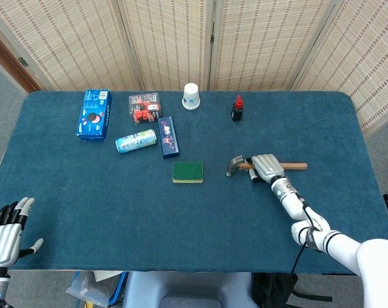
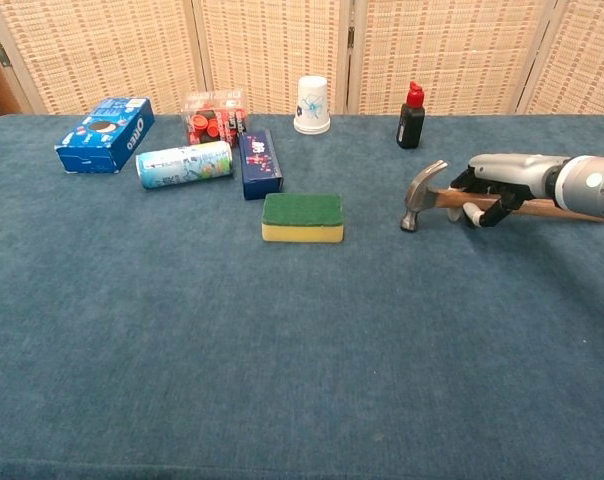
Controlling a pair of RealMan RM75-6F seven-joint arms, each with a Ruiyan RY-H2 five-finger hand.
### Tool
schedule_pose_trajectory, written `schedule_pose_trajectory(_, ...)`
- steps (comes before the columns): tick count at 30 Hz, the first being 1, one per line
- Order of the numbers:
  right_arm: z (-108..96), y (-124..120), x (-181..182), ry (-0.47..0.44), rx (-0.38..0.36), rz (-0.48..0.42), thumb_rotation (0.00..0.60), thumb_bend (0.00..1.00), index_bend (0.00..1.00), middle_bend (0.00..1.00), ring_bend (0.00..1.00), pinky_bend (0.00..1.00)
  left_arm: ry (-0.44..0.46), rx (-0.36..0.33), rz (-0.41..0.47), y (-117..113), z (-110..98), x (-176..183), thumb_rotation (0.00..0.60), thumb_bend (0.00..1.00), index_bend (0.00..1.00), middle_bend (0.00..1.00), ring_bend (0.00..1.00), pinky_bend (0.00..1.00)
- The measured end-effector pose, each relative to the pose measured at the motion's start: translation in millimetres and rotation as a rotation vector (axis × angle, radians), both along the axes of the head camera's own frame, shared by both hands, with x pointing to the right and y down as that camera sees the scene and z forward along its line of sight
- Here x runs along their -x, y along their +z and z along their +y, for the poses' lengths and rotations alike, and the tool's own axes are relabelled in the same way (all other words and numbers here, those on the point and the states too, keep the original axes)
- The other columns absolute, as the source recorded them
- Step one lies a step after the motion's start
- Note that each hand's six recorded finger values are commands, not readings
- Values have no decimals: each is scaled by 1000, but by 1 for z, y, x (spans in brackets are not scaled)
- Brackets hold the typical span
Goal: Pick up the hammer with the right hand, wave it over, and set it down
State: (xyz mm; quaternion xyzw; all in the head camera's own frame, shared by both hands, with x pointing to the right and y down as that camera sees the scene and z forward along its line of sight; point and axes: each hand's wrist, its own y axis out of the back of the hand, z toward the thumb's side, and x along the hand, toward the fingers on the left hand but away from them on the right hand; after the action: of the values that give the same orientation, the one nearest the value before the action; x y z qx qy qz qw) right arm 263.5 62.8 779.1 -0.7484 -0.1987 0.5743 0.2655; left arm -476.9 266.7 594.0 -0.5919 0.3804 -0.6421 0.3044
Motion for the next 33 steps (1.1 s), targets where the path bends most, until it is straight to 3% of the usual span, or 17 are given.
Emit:
schedule_pose_trajectory(6, -1, -3, 1, 5, -11, -16, 600, 770, 567, 583, 485, 471, -8, 8, -4, 2, 2, 2, 600, 197, 0, 0, 20, 0)
schedule_pose_trajectory(13, -2, -16, 0, -1, -52, -55, 600, 796, 596, 625, 546, 567, -16, 15, -3, 3, 3, 3, 600, 198, 0, 0, 20, 0)
schedule_pose_trajectory(33, -3, -65, -5, -26, -186, -111, 600, 798, 612, 773, 757, 776, -10, 21, -2, 1, 3, 2, 600, 197, 0, 0, 20, 0)
